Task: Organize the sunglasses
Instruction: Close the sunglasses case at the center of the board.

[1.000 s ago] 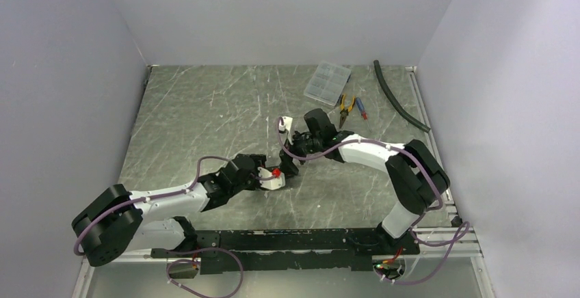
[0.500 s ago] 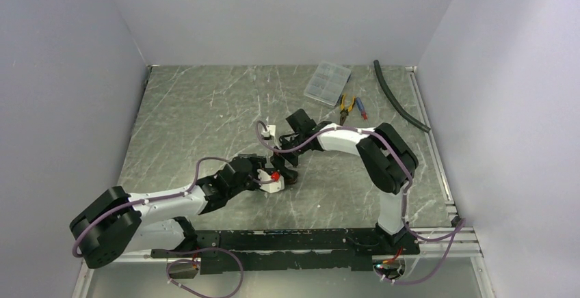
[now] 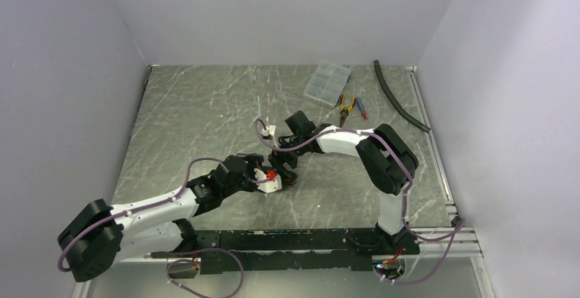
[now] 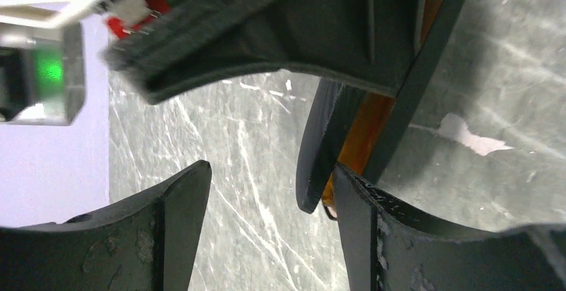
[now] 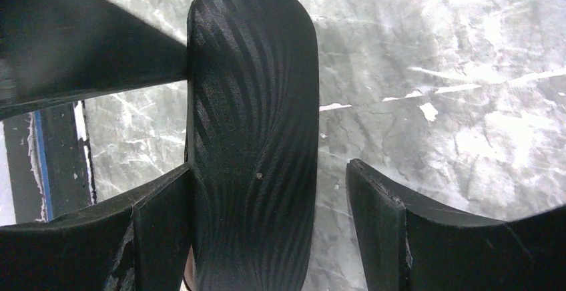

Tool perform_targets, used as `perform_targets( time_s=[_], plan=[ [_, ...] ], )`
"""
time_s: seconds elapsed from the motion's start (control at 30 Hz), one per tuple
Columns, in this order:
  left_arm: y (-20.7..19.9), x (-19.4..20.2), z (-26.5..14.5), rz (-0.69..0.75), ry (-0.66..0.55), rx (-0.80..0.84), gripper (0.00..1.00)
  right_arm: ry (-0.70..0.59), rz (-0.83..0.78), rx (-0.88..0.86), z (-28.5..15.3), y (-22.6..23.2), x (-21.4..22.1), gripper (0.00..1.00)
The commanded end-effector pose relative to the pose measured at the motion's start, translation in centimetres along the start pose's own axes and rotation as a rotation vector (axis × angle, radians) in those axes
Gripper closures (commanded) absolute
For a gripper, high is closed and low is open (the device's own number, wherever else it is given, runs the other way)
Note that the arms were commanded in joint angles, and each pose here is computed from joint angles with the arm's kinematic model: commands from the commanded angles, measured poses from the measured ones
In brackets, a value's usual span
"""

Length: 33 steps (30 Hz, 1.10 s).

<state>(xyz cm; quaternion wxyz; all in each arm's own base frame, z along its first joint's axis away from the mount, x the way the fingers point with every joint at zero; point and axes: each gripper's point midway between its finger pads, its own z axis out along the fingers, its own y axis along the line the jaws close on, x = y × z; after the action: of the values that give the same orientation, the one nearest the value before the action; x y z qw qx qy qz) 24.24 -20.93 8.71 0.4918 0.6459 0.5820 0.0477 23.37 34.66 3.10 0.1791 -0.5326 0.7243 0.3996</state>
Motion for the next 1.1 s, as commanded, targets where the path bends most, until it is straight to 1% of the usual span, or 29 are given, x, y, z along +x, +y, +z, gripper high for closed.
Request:
perform_targets(
  time_s=[0.0, 0.2, 0.33, 0.43, 0.57, 0.67, 0.77, 0.9, 1.07],
  plan=[
    [0.9, -3.4, -1.2, -0.064, -0.122, 0.027, 0.28, 0.058, 0.071, 0.231, -0.7, -4.0, 2.8, 0.21],
    [1.2, -3.9, -1.9, -0.089, -0.144, 0.035, 0.28, 0.029, 0.069, 0.32, -1.8, -5.0, 2.4, 0.22],
    [2.8, -3.9, -2.8, -0.145, -0.166, 0.006, 0.27, 0.015, 0.063, 0.342, -2.5, -4.7, 1.8, 0.22],
    [3.6, -2.0, -3.1, -0.195, -0.124, -0.017, 0.27, 0.022, 0.044, 0.369, -3.0, -4.0, 1.1, 0.21],
    [5.0, 2.0, -3.2, -0.279, -0.018, -0.082, 0.27, 0.001, -0.021, 0.397, -3.7, -2.3, -0.7, 0.1],
    [5.3, 4.7, -3.1, -0.353, 0.058, -0.095, 0.27, -0.037, -0.033, 0.418, -4.5, -1.6, -2.0, 0.05],
    [5.6, 6.5, -3.2, -0.411, 0.102, -0.111, 0.27, -0.075, -0.028, 0.444, -5.5, -1.3, -3.2, 0.01],
    [5.5, 7.0, -3.2, -0.445, 0.102, -0.1, 0.27, -0.116, -0.042, 0.431, -6.1, 0.1, -4.5, 0.0],
    [4.3, 6.7, -2.8, -0.444, 0.09, -0.033, 0.28, -0.092, -0.05, 0.452, -5.8, 0.3, -4.1, 0.0]
  ],
)
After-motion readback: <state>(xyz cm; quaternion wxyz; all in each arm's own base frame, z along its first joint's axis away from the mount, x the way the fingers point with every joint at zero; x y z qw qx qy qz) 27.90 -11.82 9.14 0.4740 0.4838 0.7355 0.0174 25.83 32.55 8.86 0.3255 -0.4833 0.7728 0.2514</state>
